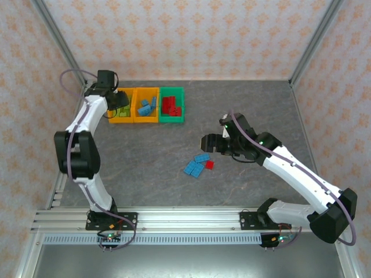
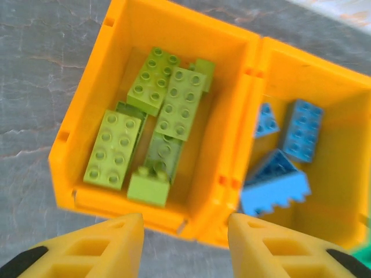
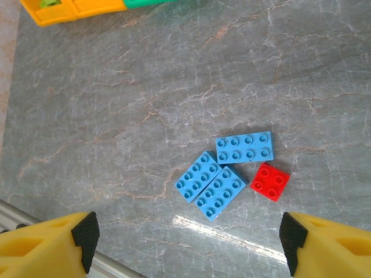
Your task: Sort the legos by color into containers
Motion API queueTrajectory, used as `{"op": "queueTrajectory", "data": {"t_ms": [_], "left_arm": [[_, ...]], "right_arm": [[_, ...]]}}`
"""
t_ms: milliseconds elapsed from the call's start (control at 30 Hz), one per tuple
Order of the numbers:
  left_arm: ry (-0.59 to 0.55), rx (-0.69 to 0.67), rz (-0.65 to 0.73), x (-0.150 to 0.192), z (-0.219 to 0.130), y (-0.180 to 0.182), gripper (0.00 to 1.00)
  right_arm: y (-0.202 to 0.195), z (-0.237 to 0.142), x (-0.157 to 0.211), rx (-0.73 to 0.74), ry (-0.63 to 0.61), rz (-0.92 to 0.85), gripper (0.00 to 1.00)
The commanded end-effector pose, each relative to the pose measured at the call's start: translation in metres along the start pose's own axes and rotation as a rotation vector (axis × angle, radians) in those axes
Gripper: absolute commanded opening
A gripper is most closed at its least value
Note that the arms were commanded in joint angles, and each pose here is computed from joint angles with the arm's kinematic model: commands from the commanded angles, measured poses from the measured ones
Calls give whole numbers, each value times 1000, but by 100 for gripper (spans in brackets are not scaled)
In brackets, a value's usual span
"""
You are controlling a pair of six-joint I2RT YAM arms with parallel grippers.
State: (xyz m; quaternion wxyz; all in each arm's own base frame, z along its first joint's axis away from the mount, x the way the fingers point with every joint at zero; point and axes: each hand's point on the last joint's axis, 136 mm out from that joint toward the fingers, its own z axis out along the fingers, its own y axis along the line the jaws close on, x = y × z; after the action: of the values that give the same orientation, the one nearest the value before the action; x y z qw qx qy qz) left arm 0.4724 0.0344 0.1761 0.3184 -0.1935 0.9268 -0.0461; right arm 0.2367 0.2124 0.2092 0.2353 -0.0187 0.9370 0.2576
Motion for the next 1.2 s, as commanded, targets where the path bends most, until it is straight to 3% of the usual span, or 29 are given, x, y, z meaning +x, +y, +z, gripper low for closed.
{"op": "queueTrajectory", "data": {"t_ms": [0, 300, 433, 500, 633, 833, 1167], "left_arm": [[-94, 127, 25, 0, -63, -32, 43], [-215, 329, 401, 75, -196, -106, 43], [-142, 515, 628, 131, -233, -126, 46], [-90, 605, 755, 162, -246, -133, 53], [-30, 697, 946, 207, -249, -132, 73], [-9, 738, 986, 220, -245, -133, 98], [17, 663, 994, 223, -226, -125, 100]], "right_arm": [[-7, 6, -5, 41, -35, 24, 83], [-20, 54, 18, 220, 76, -109, 83], [-43, 75, 12, 398, 87, -122, 84], [-45, 89, 15, 419, 122, -126, 87], [-39, 122, 26, 381, 204, -130, 96], [-42, 152, 32, 402, 258, -132, 98], [-68, 171, 48, 480, 307, -85, 81]]}}
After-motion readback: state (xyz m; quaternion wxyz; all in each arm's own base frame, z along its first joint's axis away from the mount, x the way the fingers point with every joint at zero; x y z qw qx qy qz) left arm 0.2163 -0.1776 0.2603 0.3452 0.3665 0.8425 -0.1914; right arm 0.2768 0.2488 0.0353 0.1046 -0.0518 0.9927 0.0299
